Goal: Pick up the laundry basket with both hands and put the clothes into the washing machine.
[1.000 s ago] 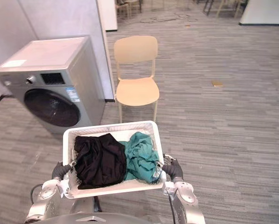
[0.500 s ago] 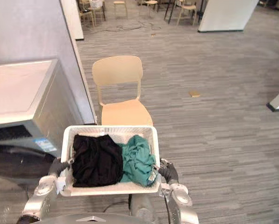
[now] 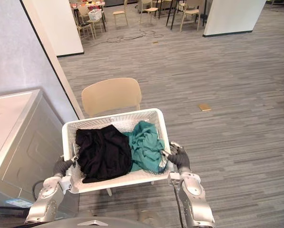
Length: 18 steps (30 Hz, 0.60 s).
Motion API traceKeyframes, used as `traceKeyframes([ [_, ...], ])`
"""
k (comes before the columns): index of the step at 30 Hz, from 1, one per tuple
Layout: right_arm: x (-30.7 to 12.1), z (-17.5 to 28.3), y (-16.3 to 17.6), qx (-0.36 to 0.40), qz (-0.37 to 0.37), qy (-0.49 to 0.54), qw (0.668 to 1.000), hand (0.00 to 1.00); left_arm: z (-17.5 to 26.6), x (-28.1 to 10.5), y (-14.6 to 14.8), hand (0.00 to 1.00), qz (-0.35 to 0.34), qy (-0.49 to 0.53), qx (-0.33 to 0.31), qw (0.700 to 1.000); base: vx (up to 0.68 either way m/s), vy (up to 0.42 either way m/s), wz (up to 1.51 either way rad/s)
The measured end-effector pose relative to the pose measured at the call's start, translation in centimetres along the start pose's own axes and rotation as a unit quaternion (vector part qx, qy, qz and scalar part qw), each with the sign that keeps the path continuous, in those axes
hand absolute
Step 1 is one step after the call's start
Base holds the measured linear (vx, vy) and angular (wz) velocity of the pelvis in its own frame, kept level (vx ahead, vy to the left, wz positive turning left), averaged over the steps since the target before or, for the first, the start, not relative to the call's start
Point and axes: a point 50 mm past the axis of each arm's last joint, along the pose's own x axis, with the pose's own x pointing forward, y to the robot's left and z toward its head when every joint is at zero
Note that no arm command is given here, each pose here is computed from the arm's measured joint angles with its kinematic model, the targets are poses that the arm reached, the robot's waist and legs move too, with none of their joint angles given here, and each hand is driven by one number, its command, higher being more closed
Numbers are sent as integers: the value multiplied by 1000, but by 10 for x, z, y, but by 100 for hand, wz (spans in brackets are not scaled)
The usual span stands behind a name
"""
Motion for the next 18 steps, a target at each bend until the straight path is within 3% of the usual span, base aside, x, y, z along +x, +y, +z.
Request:
traceKeyframes([
  [5,30,17,1,-54,22,-20,998,100,0,1,-1,100,-1,-1,-17,1000,237,245,-31],
  [8,43,17,6,-80,25,-5,996,100,9,7,4,100,-2,-11,7,1000,130,260,-7],
  [12,68,59,16,-98,42,-65,992,100,36,21,-1,100,-13,-48,20,999,-74,167,-21],
  [18,101,127,3,-131,-4,-129,983,100,103,52,-43,100,-57,-131,31,989,-113,46,-6],
])
